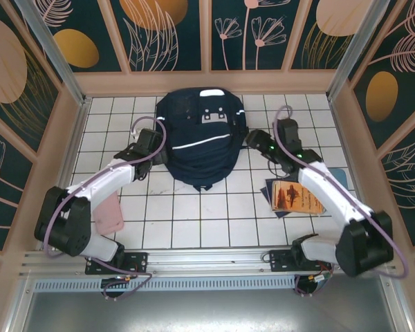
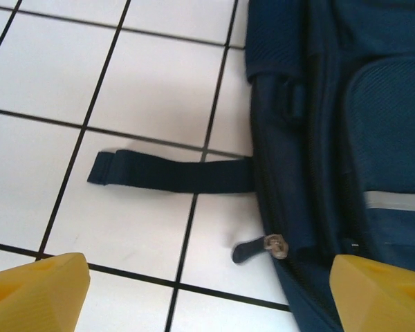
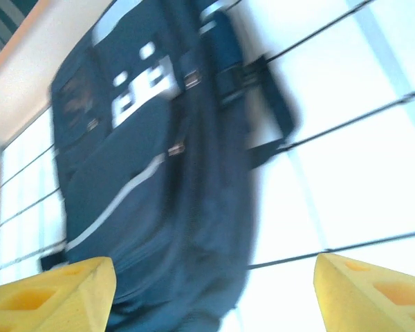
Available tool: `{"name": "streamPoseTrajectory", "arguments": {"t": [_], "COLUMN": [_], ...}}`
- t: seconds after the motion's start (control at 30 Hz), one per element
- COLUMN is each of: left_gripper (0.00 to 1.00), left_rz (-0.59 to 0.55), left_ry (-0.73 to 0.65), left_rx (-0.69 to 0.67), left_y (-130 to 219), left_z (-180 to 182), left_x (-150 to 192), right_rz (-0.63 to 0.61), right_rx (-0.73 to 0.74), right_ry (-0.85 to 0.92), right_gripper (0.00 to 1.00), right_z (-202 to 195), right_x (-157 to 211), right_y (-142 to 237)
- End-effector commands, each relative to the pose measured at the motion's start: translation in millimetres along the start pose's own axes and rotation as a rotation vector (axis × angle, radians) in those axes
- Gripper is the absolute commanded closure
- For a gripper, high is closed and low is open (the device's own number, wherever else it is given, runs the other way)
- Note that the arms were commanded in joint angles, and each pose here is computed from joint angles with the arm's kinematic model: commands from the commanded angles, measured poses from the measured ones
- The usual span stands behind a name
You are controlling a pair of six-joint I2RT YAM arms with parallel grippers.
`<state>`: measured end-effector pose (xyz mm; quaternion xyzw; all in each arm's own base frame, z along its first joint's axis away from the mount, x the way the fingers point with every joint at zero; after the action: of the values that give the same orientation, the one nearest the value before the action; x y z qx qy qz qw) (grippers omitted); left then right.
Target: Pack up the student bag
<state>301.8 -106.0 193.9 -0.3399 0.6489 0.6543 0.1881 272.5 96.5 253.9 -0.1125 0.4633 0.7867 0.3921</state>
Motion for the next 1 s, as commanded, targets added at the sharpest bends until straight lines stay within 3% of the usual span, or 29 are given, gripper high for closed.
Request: {"name": "streamPoseTrajectory", "arguments": {"t": [0.0, 0.27, 0.47, 0.6, 0.77, 0.97], "left_gripper": [0.04, 0.02, 0.02, 0.02, 0.02, 0.02], "left_rz": [-0.036, -0.034, 0.013, 0.031, 0.047, 0.090], "left_ry": [0.002, -0.023, -0.024, -0.010, 0.018, 0.012], "left_rx": [0.133, 0.270, 0.384, 0.433, 0.499, 0.611], "left_y": [16, 30, 27, 25, 27, 32], "left_z": [-8, -18, -27, -33, -39, -58], "left_x": [-12, -20, -15, -15, -16, -10], "right_rz": [0.008, 0.137, 0.203, 0.233, 0.276, 0.225], "right_rx": [0.361, 0.484, 0.483, 0.385, 0.228, 0.157], "right_ry": [-0.038, -0.164, -0.249, -0.262, -0.238, -0.154], "right_gripper": [0.22, 0.19, 0.19, 0.20, 0.20, 0.21], "right_z": [-65, -110, -126, -113, -69, -30], "right_x": [20, 59, 85, 96, 97, 69], "right_y": [15, 11, -2, -22, -52, -60]}}
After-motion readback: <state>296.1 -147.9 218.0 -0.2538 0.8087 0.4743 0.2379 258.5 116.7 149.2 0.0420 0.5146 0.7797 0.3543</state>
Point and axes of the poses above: each hand's point on the last joint's axis, 136 mm out from that joint toward the fingers, its own y axis back along the fingers, its own z axis along the line the jaws close on, x = y × z, the point moved 10 cm from there along y, back along the fingers
